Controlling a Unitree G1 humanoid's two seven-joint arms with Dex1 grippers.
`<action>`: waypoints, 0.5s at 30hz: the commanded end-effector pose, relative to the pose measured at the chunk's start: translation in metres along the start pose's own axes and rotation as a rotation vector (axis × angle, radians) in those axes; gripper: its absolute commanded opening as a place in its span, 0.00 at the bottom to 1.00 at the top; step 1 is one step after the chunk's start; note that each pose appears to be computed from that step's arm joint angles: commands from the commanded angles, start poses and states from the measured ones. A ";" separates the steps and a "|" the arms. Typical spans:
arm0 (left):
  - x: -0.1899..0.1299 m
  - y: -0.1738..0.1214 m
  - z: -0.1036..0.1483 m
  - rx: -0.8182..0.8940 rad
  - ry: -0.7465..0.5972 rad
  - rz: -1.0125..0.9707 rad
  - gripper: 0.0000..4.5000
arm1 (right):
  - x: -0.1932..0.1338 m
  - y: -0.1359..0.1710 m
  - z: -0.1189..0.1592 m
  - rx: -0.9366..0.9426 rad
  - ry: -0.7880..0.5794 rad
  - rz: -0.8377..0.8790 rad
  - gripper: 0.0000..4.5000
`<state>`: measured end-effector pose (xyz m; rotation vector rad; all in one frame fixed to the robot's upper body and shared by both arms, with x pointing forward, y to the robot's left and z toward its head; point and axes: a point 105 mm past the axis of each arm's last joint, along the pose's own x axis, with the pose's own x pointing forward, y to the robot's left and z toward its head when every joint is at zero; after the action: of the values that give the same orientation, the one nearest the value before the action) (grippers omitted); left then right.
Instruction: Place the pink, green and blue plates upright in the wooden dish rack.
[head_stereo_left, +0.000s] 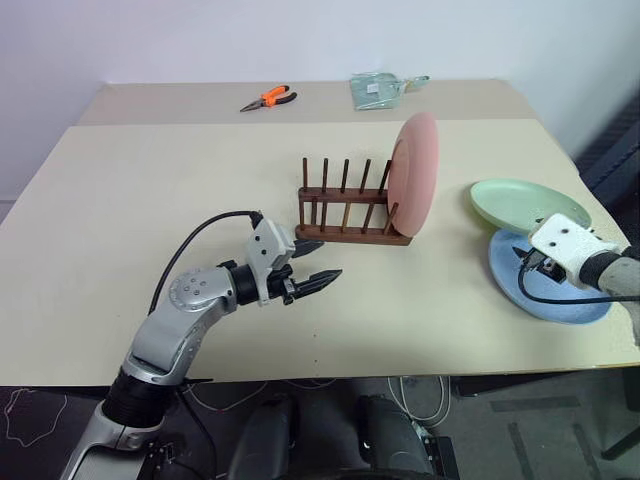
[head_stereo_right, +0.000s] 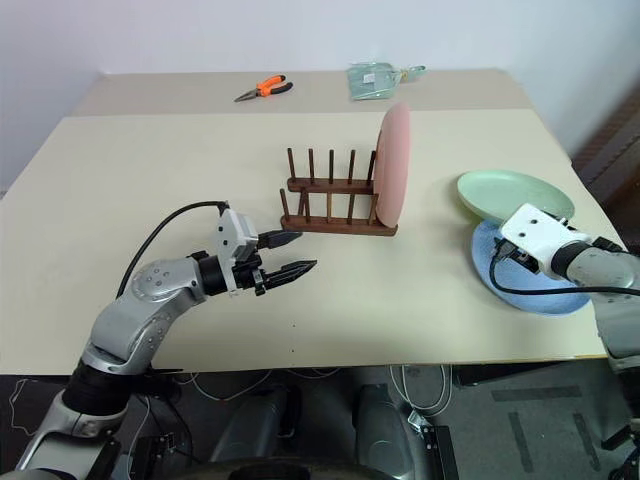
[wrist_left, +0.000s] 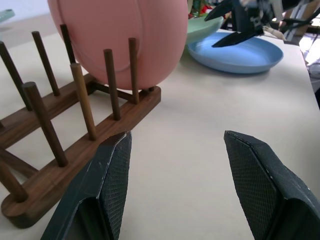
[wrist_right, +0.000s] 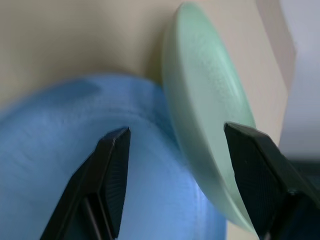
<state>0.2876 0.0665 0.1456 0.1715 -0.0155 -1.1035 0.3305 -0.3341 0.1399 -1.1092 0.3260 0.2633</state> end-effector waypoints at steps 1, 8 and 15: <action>0.000 -0.001 0.011 0.044 -0.029 -0.002 0.67 | 0.008 -0.016 0.001 -0.112 0.002 -0.085 0.55; -0.004 -0.002 0.009 0.039 -0.025 0.017 0.67 | 0.011 -0.023 0.012 -0.151 -0.048 -0.123 0.02; -0.011 0.012 0.009 0.054 -0.038 0.096 0.67 | -0.025 -0.087 0.091 0.086 -0.377 -0.411 0.02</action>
<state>0.2892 0.0728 0.1444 0.1777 -0.0206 -1.0547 0.3546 -0.3076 0.1884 -1.1170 0.0372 0.1722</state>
